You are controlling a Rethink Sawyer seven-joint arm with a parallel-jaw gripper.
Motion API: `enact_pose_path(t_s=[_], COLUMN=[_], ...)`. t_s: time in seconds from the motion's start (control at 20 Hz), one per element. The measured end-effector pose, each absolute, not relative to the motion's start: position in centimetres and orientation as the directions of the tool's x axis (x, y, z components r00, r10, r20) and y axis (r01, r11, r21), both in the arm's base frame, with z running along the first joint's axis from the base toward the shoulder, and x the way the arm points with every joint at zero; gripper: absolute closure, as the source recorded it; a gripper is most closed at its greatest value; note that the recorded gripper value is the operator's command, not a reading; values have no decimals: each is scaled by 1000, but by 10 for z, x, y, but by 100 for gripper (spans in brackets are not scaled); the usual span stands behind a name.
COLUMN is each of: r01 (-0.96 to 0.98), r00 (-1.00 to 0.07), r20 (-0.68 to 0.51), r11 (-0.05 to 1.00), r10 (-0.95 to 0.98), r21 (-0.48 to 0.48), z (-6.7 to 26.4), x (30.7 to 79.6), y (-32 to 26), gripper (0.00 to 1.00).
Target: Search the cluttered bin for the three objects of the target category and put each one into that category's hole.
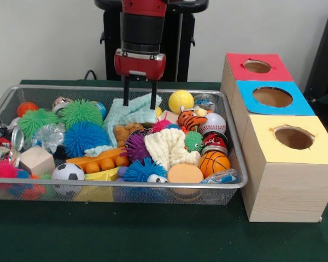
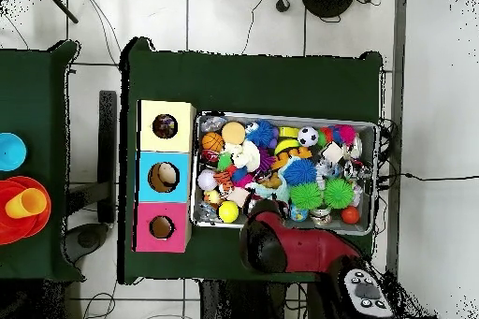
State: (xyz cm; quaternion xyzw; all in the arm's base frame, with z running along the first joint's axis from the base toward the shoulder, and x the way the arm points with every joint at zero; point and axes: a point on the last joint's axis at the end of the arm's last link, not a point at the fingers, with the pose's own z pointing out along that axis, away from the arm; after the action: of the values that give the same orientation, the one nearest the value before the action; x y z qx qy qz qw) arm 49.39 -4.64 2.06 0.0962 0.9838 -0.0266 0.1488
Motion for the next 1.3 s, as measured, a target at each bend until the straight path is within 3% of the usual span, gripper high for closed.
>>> enact_pose_path(t_s=[0.95,1.0,1.3], r01=[194,197,222], r00=[-872,-863,-863], r20=[-460,-478,-475], r11=[981,980,973], r10=[169,163,170], r21=[-8,-23,-56], z=[-73,-75,-74], x=[467,466,465], y=[-64,-74,-84], gripper=[0,100,100])
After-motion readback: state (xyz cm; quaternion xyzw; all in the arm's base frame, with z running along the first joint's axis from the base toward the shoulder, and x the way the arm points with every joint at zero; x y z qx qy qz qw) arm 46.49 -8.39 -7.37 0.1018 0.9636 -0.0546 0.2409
